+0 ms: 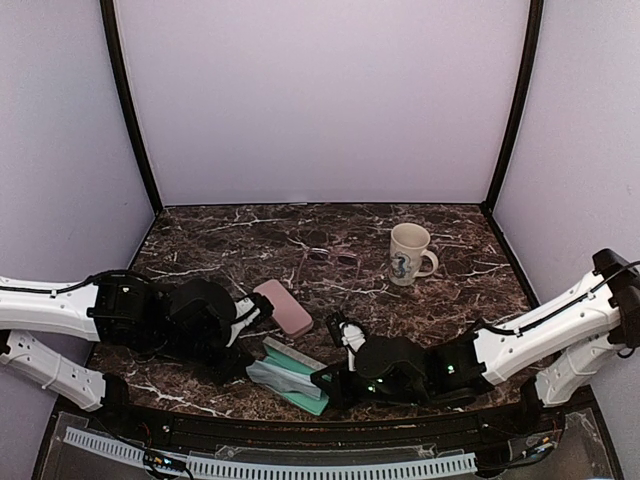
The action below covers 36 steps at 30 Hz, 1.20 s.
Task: Organize the sunglasses
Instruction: Place the folded cleaning cloth in the sunglasses case.
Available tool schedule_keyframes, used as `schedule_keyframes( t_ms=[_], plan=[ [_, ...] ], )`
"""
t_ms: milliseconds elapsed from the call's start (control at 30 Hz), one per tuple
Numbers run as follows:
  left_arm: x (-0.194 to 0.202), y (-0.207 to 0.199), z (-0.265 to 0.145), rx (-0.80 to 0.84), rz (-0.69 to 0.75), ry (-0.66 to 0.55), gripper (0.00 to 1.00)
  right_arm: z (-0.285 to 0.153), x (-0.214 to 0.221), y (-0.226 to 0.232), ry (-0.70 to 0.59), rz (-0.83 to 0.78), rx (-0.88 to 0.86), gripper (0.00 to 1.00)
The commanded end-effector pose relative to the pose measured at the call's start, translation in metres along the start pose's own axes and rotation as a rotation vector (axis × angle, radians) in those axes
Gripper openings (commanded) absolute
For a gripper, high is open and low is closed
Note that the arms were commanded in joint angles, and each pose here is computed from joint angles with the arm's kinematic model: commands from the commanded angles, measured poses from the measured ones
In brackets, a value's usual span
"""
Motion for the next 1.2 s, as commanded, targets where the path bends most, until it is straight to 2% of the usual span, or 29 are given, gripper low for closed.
schedule_keyframes(
  t_ms=[0, 200, 500, 1167],
  plan=[
    [0.001, 0.005, 0.010, -0.086, 0.036, 0.001, 0.00, 0.007, 0.000, 0.000, 0.024, 0.036, 0.113, 0.00],
    [-0.004, 0.001, 0.025, -0.115, 0.068, 0.024, 0.00, 0.024, 0.011, 0.001, 0.121, -0.015, 0.181, 0.00],
    [-0.010, 0.000, 0.036, -0.156, 0.096, 0.016, 0.00, 0.031, 0.021, -0.004, 0.176, -0.063, 0.247, 0.00],
    [-0.015, -0.006, 0.066, -0.164, 0.105, 0.022, 0.00, 0.052, 0.035, -0.013, 0.229, -0.239, 0.539, 0.00]
  ],
)
Point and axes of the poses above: each gripper's point midway between its finger pads, its own z axis out along the fingers, its own y axis along the line the jaws close on, x = y × z, the point moved 10 cm from there along -z, back along the fingers, and after that the axes turned 5 degrees about -z, right-handed, at the moved point
